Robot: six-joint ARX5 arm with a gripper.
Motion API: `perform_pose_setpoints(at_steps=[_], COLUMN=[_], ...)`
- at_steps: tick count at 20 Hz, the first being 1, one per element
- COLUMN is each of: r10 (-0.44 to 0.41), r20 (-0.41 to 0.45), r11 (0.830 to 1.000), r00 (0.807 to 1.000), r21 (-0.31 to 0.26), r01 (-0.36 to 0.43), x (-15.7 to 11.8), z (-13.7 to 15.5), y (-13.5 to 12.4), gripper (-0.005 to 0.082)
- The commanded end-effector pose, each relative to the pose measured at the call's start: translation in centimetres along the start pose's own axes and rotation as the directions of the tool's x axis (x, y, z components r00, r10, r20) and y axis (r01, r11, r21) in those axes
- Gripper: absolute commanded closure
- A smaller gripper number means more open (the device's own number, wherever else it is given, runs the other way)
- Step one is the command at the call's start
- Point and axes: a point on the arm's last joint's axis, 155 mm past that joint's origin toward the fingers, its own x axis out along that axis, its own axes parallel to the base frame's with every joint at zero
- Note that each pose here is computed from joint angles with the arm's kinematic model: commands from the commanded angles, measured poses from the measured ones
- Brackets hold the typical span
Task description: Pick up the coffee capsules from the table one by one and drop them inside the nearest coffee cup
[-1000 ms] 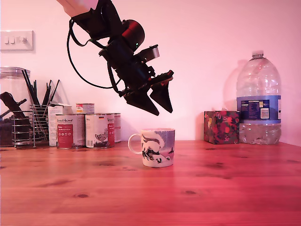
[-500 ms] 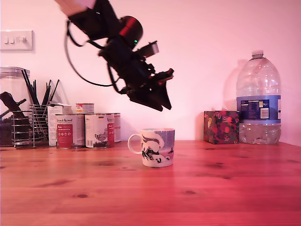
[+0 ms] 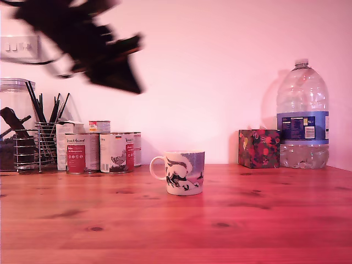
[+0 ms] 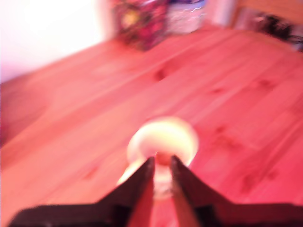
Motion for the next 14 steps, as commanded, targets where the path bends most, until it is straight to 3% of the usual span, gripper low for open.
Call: perform_pose_setpoints(at_steps=[1,6,14], r10=[0.032,0.082,0.083], r20=[0.008,0.013,0.023], r11=[0.999,0.996,0.996], r00=[0.999,0.997,0.996], r21=[-0.008,-0.02,-0.021], r01=[-0.032,-0.082,-0.083], x=[-1.5,-4.5,-4.9], z=[-0.9,-1.4,-1.1], y=[0.5,1.1,1.0], gripper=[0.0793,0.0793,0.0793])
